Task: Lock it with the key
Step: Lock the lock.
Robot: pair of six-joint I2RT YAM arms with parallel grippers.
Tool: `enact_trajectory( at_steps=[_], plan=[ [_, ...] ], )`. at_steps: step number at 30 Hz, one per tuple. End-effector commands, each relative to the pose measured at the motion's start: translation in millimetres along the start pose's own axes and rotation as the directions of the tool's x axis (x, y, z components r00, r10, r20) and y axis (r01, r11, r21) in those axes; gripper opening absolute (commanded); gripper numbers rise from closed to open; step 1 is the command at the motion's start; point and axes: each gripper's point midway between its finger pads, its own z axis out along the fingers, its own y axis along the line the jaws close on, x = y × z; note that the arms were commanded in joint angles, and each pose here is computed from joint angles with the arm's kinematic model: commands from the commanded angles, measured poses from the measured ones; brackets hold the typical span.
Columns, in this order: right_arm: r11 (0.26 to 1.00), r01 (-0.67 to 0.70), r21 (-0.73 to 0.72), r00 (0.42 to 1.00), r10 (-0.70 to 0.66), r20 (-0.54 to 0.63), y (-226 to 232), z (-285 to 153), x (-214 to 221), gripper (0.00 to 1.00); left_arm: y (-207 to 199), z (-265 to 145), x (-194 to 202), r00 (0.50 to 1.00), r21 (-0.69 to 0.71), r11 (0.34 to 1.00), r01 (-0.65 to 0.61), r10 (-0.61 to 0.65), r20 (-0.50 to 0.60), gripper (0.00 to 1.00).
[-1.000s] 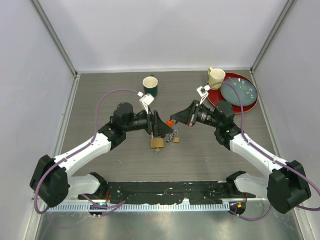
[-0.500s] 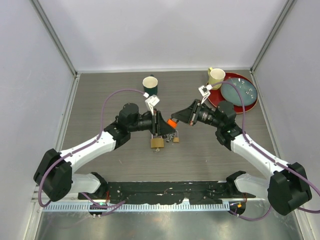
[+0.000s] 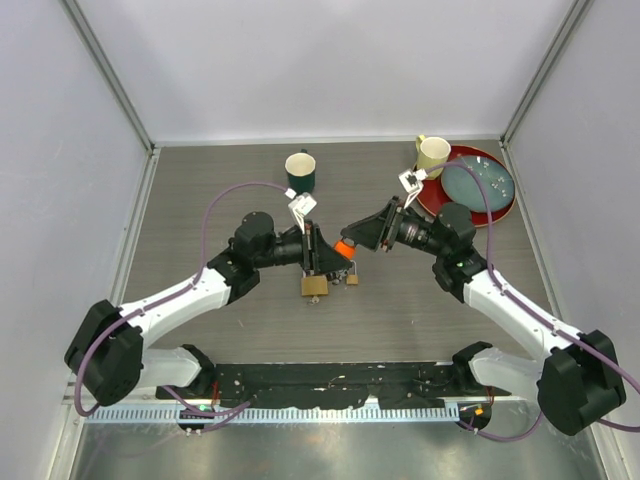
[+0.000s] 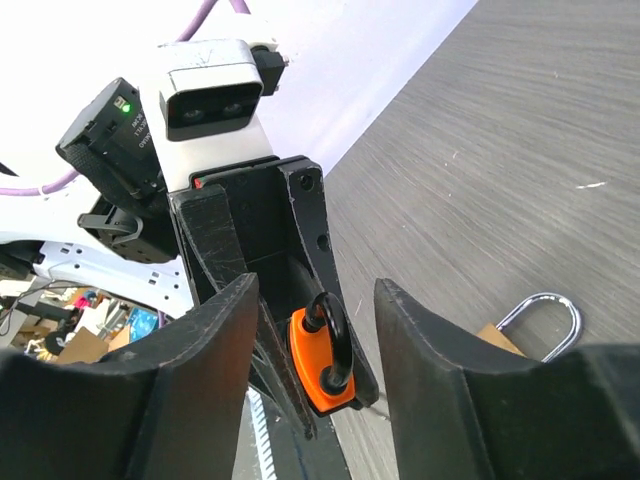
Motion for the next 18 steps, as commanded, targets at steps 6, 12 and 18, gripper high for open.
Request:
enact_trajectory(
  at_steps=[6,12,18],
  plan=[
    [0.985,0.161,-0.057,0.985,-0.157,0.075,34,-9,-39,0.65,-44,-13,-26,0.990,0.152,0.983,-0.100,0.082,0.118,0.00],
    [0.976,0.186,-0.110,0.982,-0.180,0.066,45,-11,-38,0.60,-54,-18,-28,0.986,0.186,0.976,-0.111,0.085,0.141,0.00],
    [0.975,0.151,-0.163,0.989,-0.146,0.038,49,-10,-31,0.55,-59,-20,-31,0.984,0.203,0.972,-0.117,0.086,0.154,0.00]
  ],
)
